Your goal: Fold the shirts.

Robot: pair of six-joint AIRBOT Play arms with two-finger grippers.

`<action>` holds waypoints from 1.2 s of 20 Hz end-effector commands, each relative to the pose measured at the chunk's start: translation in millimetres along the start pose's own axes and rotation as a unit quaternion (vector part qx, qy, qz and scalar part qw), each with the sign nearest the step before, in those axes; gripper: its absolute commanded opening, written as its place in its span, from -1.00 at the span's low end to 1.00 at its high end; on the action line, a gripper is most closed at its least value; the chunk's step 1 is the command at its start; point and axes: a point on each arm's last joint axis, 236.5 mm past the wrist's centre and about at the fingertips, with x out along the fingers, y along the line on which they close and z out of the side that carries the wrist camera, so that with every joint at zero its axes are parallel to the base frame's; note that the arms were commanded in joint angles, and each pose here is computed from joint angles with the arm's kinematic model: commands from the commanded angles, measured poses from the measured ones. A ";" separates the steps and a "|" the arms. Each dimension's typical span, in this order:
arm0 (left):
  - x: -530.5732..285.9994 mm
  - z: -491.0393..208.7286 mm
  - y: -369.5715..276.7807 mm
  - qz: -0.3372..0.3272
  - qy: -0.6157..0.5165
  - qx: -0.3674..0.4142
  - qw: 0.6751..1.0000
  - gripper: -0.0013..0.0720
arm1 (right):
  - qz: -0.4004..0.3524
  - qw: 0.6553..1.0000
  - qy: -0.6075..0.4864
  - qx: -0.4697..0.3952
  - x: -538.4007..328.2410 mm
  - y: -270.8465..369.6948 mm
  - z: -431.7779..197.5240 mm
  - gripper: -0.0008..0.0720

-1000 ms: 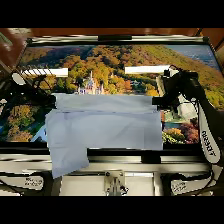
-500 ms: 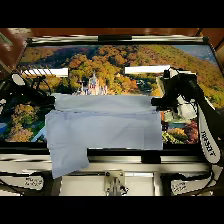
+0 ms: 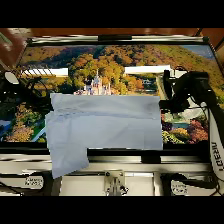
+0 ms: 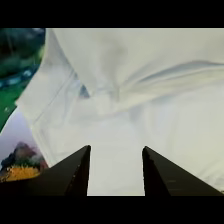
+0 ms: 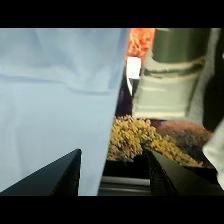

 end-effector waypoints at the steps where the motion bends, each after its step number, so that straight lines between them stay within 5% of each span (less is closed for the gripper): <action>1: -19.6 -45.8 1.0 -0.032 0.031 -0.033 0.998 0.08 | -0.002 1.000 0.009 0.021 -34.2 -27.8 -38.2 0.48; 8: 38.3 -171.7 1.8 -0.109 0.011 -0.120 0.987 0.16 | 0.034 0.991 -0.015 0.129 -16.5 -59.1 -92.1 0.48; 24: 89.8 -196.5 21.2 -0.076 0.062 -0.069 0.993 0.19 | 0.026 0.990 -0.047 0.133 -5.7 -65.3 -79.3 0.48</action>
